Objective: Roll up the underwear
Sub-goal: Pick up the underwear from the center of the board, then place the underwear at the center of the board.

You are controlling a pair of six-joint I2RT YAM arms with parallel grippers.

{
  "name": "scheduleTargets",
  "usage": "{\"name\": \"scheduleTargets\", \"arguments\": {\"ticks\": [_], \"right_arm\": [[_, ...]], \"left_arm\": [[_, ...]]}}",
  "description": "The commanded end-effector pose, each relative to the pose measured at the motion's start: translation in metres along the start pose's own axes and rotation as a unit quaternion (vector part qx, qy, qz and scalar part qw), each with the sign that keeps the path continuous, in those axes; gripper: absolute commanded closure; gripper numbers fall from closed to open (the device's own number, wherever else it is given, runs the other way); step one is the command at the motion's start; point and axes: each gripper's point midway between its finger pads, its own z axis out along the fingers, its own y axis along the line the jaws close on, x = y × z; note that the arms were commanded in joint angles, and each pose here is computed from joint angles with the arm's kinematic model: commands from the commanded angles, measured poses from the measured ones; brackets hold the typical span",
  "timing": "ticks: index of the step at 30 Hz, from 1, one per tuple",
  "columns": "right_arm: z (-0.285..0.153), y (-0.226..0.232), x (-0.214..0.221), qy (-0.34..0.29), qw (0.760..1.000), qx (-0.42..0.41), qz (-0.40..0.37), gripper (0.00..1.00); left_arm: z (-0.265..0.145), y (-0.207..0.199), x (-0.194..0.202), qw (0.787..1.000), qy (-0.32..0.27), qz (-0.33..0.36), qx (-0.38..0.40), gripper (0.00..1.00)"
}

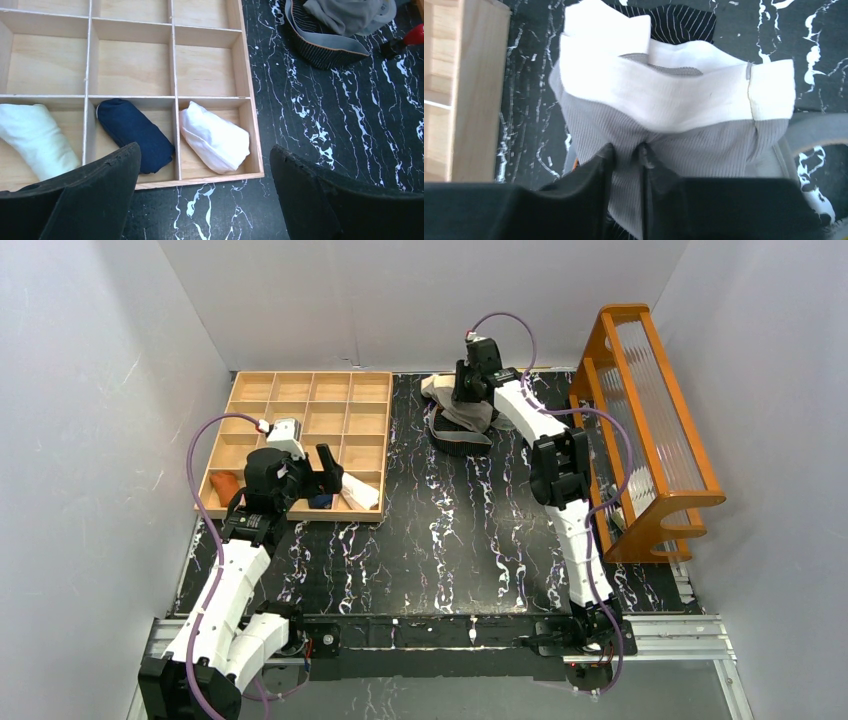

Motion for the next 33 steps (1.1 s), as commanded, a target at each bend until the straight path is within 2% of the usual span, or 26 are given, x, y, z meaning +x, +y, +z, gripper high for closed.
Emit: {"name": "scheduleTargets", "arguments": {"ticks": [1,4,11,16,20,24,26,27,29,30,31,32,33], "right_arm": [[-0.010,0.014,-0.031,-0.032,0.999,-0.014,-0.015,0.76],[-0.036,0.021,-0.064,-0.086,0.996,-0.011,-0.035,0.98],[-0.115,0.046,-0.103,-0.124,0.990,-0.045,-0.055,0.99],[-0.185,0.065,-0.102,-0.140,0.984,-0.093,-0.058,0.99],[-0.244,0.085,-0.088,-0.135,0.977,-0.154,-0.065,0.99],[-0.293,0.105,-0.036,-0.095,0.963,-0.248,-0.037,0.99],[-0.307,0.106,0.007,-0.061,0.958,-0.280,-0.001,0.99],[-0.307,0.098,0.033,-0.042,0.960,-0.277,0.020,0.93],[-0.309,0.081,0.080,-0.016,0.964,-0.258,0.057,0.90],[-0.310,0.074,0.103,0.002,0.965,-0.251,0.070,0.84],[-0.313,0.069,0.123,0.023,0.966,-0.247,0.075,0.69],[-0.316,0.063,0.139,0.044,0.968,-0.236,0.076,0.59],[-0.320,0.056,0.152,0.062,0.971,-0.220,0.076,0.56]], "left_arm": [[-0.001,-0.009,-0.001,1.000,-0.003,0.008,0.028,0.02],[0.000,-0.010,-0.001,0.999,-0.002,0.008,0.033,0.02],[0.003,-0.030,0.001,0.996,0.004,0.006,0.089,0.02],[0.014,-0.064,-0.006,0.989,0.025,-0.006,0.147,0.05],[0.021,-0.099,-0.022,0.985,0.021,0.015,0.169,0.04],[0.027,-0.119,-0.020,0.981,0.035,0.006,0.188,0.03],[0.028,-0.121,-0.016,0.980,0.040,-0.008,0.193,0.03],[0.027,-0.121,-0.010,0.980,0.045,-0.014,0.195,0.03],[0.025,-0.122,-0.005,0.978,0.046,-0.024,0.204,0.03],[0.025,-0.123,0.000,0.977,0.052,-0.028,0.207,0.03],[0.024,-0.124,0.005,0.975,0.058,-0.030,0.212,0.03],[0.024,-0.124,0.011,0.974,0.067,-0.034,0.215,0.03],[0.023,-0.126,0.017,0.972,0.076,-0.037,0.221,0.03]]}}
